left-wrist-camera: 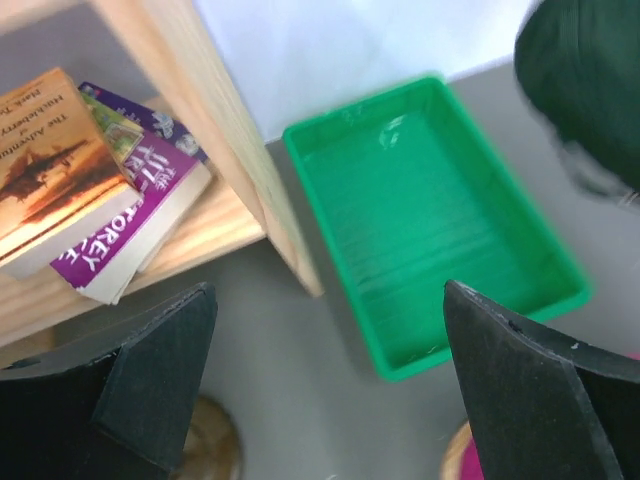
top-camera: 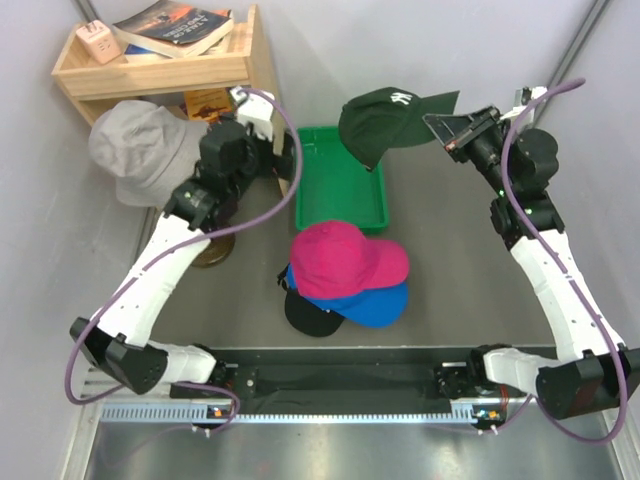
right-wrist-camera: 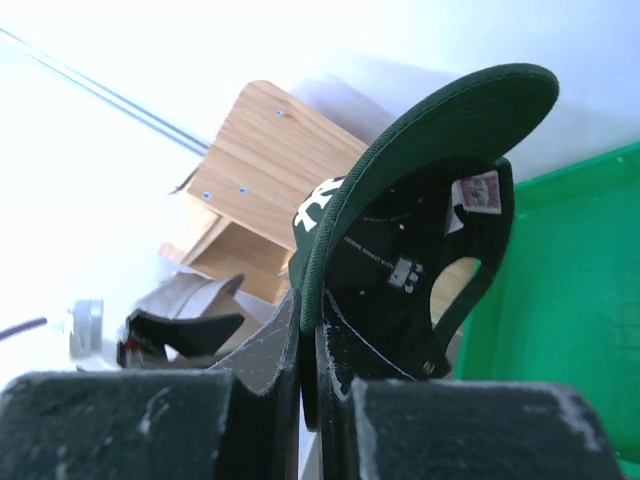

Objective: Stack the hats

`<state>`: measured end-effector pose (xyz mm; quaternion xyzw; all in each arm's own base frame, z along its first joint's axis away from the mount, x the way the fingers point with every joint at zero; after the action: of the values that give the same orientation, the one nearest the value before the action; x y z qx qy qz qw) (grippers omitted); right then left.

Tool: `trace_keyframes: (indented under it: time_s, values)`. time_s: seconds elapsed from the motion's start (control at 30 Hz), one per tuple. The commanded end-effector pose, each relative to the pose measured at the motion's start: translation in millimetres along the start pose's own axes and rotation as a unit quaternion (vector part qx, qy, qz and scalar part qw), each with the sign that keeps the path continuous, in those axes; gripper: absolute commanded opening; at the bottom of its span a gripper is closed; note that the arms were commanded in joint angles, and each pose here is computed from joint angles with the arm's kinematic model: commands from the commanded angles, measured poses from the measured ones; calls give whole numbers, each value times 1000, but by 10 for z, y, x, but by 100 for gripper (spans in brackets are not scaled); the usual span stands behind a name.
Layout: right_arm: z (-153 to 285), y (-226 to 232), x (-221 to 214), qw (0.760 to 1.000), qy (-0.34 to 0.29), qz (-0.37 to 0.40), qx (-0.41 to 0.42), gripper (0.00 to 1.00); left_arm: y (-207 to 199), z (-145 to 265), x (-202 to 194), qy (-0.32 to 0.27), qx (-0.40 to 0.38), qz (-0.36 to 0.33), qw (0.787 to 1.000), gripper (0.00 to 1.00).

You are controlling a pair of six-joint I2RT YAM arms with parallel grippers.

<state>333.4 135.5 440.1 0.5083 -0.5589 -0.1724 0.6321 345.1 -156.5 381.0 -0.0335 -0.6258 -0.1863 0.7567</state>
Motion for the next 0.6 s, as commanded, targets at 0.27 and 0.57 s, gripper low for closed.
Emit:
trace_keyframes:
  time_s: [0.27, 0.57]
  values:
    - [219, 736, -532, 988, 75, -31, 129, 0, 347, 366, 1089, -108, 50, 232, 966, 99]
    - [568, 1317, -1314, 955, 168, -62, 236, 0, 423, 561, 1033, -143, 68, 246, 956, 99]
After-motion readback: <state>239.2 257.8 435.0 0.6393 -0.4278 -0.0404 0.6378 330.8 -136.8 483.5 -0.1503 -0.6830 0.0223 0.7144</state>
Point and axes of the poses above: each gripper's point midway between its finger pads, its own z axis back along the fingers, its own y axis along the line the jaws close on, x = y × z, the point moved 4 cm from there along z, back along the fingers, and after that the axes turned 4 degrees about -z, right-handed, at the moved point
